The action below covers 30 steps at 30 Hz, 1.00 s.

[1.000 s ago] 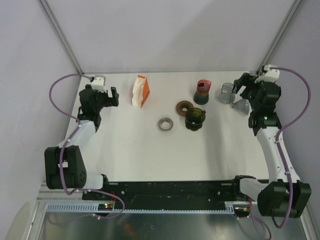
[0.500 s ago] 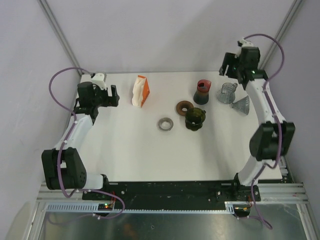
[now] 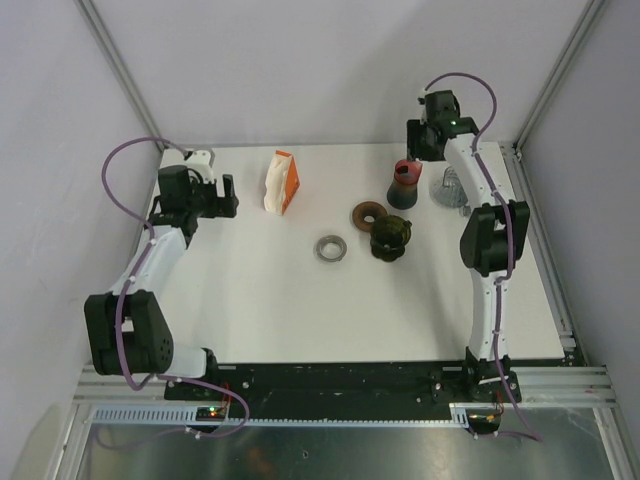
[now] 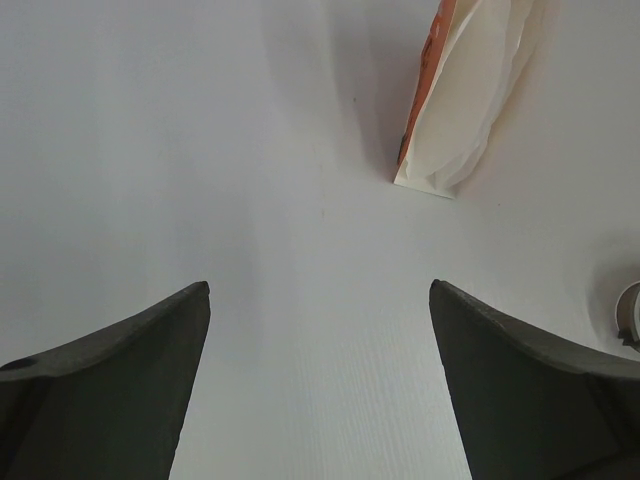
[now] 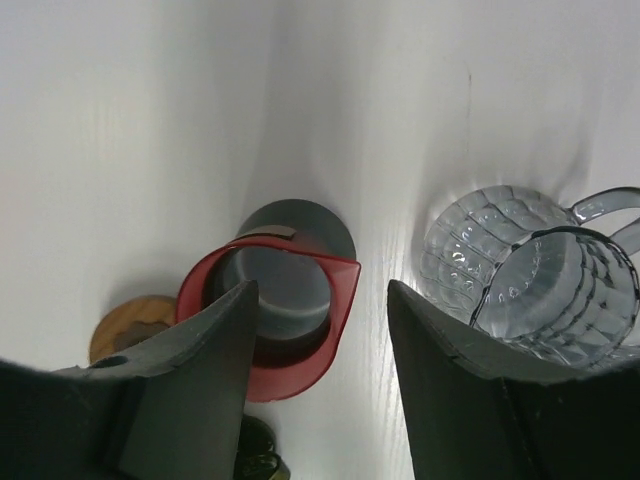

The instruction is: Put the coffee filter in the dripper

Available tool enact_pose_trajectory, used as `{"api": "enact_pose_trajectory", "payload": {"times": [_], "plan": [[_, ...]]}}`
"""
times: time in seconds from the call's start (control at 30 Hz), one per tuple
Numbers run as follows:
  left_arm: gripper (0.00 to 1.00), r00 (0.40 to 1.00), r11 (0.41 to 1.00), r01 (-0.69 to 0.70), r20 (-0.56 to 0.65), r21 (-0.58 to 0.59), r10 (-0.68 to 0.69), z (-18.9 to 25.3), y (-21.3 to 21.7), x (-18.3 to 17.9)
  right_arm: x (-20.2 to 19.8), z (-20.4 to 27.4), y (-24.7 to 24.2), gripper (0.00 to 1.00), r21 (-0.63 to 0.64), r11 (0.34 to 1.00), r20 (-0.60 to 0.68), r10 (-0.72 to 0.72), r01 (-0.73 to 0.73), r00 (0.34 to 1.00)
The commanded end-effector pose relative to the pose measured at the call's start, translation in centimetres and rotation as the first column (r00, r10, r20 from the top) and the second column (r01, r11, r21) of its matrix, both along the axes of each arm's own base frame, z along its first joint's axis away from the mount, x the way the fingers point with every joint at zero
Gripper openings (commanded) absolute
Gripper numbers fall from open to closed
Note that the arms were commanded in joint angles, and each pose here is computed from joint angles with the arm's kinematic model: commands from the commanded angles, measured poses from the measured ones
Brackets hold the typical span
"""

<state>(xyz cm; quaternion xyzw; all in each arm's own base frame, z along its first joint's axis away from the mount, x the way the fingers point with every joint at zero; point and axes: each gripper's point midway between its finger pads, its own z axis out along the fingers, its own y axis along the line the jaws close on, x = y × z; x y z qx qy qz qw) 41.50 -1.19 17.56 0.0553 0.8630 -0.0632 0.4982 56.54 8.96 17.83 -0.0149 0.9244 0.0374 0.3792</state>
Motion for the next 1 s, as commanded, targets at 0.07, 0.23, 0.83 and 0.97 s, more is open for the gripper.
{"api": "enact_pose_trajectory", "payload": {"times": [0.07,0.23,0.83,0.97], "plan": [[0.95,0.999,1.000,-0.013,0.032,0.016,0.013,1.6,0.3,0.9,-0.1,-1.4,-0.4,0.51,-0.074,0.997,-0.045,-0.001,-0.003,0.999],[0.95,0.999,1.000,-0.019,0.028,0.021,0.018,1.4,0.5,1.0,-0.3,-2.7,-0.5,0.40,-0.117,0.993,-0.069,-0.006,-0.002,0.998],[0.96,0.999,0.999,-0.031,0.037,0.041,0.030,1.8,0.9,1.0,-0.3,-5.6,0.6,0.12,-0.137,0.990,-0.124,0.018,-0.035,0.992],[0.96,0.999,0.999,-0.031,0.038,0.043,0.029,1.9,0.9,1.0,-0.4,-6.4,0.6,0.14,-0.139,0.990,-0.144,0.019,-0.039,0.989]]}}
